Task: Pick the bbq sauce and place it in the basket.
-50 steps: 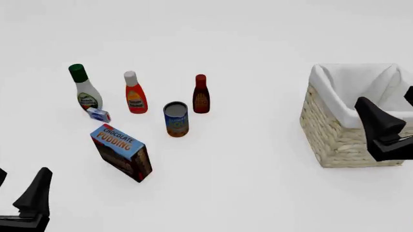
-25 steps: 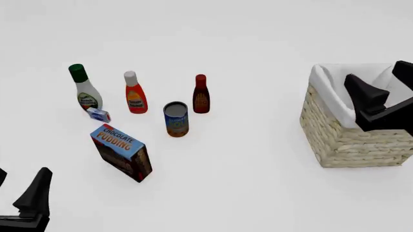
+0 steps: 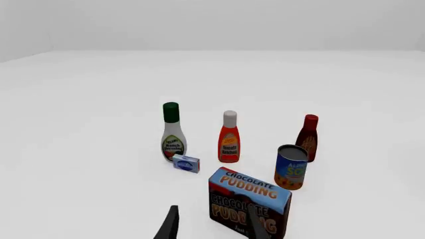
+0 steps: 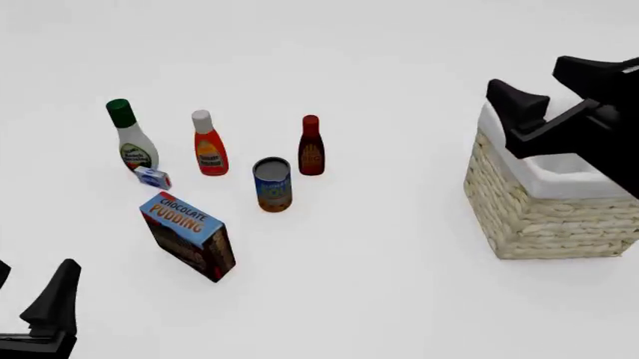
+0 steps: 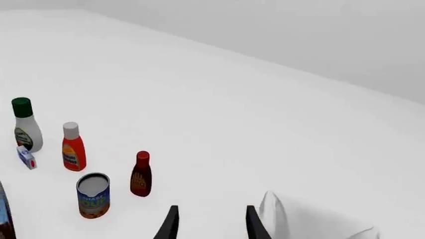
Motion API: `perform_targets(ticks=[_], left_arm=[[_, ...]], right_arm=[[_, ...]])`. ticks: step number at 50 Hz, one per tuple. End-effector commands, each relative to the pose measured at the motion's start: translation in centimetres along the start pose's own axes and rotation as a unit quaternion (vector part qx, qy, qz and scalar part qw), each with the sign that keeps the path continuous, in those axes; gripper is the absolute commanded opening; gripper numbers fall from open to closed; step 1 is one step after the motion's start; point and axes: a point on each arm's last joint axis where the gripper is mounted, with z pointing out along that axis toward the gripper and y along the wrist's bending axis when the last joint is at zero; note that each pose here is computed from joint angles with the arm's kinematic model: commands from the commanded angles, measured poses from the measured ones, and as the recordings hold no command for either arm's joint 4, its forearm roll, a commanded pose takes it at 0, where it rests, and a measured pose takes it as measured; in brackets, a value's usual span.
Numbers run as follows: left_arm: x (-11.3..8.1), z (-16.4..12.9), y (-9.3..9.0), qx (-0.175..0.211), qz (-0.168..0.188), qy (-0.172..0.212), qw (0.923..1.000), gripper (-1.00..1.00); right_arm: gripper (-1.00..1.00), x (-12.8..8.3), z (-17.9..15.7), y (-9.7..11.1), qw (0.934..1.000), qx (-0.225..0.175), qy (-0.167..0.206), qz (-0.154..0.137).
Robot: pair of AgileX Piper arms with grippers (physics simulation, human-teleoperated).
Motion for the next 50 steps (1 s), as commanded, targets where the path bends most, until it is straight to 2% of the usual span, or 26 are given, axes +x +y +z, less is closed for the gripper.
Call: perform_targets(ticks=[1,13,26,50], left_arm=[[0.0,0.0,0.0,0.000,0.000,0.000,1.0000,1.00],[0.0,0.0,0.0,0.000,0.000,0.000,1.0000,1.00],[0.0,0.0,0.0,0.000,0.000,0.000,1.0000,1.00],[0.0,0.0,0.0,0.000,0.000,0.000,1.0000,1.00]], right_arm=[[1.00,-1.3,2.6,1.1,0.9995,-0.031,-0.008,0.009],[1.00,-1.2,5.3,2.4,0.9984,-0.054,0.002,0.020],[1.00,-0.7,8.6,3.3,0.9960,-0.067,0.038,0.045],[1.00,0.1,12.6,6.2,0.9920,-0.104,0.055,0.044]])
